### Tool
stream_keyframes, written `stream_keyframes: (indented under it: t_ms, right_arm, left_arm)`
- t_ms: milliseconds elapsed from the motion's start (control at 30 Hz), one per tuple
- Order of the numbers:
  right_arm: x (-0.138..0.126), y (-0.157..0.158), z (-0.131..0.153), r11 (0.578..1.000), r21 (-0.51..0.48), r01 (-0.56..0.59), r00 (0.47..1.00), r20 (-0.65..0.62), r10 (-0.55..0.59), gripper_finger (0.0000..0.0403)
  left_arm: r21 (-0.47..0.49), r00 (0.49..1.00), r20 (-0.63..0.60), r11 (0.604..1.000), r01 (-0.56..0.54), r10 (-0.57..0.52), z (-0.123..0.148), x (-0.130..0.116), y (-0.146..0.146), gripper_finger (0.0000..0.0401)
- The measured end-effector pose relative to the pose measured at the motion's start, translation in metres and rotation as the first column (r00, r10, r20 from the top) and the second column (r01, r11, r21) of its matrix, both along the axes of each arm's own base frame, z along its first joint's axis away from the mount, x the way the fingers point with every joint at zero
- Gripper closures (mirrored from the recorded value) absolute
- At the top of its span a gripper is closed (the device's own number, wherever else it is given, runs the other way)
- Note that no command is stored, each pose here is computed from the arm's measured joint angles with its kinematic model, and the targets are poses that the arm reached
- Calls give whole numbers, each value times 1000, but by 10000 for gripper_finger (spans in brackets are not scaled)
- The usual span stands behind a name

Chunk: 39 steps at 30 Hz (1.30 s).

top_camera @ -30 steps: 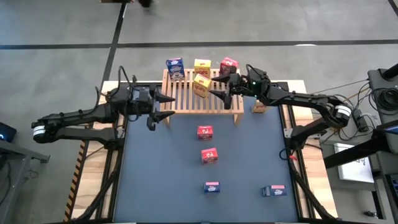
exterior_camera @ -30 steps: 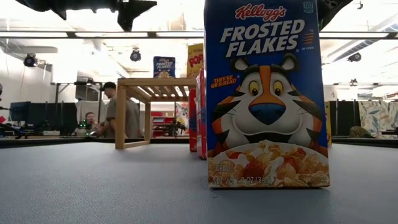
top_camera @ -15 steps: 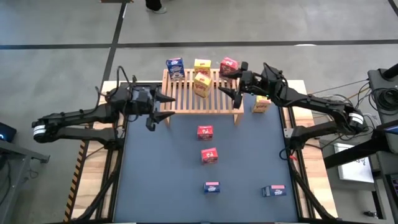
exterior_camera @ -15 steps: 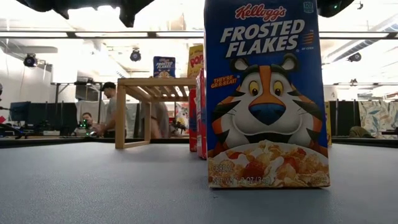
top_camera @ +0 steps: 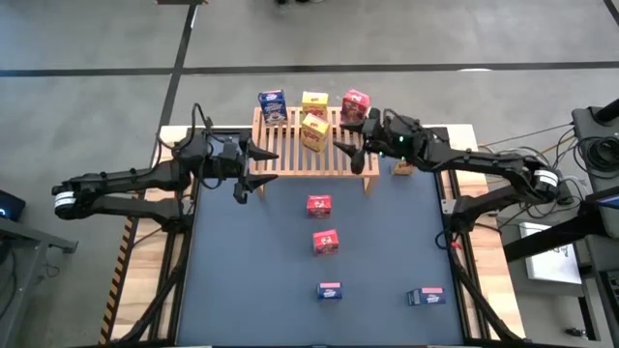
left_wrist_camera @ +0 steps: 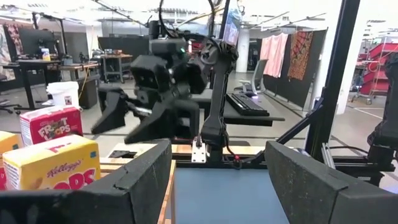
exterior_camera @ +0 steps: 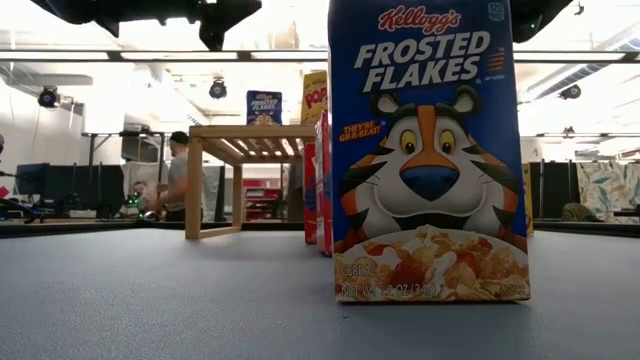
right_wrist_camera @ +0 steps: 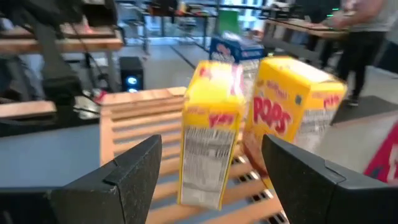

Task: Stack cereal on shelf
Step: Put the left yellow cereal box on the shelf aligned with the other yellow cereal box

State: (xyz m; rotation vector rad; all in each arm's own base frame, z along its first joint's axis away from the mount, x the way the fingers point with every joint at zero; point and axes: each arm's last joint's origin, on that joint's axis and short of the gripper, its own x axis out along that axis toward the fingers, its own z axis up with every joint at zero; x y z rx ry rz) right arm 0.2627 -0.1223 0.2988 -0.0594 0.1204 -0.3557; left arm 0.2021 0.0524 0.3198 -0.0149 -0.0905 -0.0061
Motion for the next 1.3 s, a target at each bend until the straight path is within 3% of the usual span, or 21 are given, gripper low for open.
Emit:
stream_keyframes:
  t_ms: [233, 600, 1300]
  right_arm:
    - [-3, 13, -26, 998, 5, 70, 992, 105, -70, 139]
    - [14, 7, -57, 995, 34, 96, 994, 55, -98, 140]
    - [12, 16, -52, 996, 46, 71, 997, 34, -73, 145]
  left_arm:
    - [0, 1000, -1, 1000, 0, 0, 0, 0, 0, 159]
    - [-4, 1000, -8, 1000, 0, 0, -2, 2, 1, 159]
    - [-32, 1000, -14, 999, -2, 1, -2, 2, 1, 159]
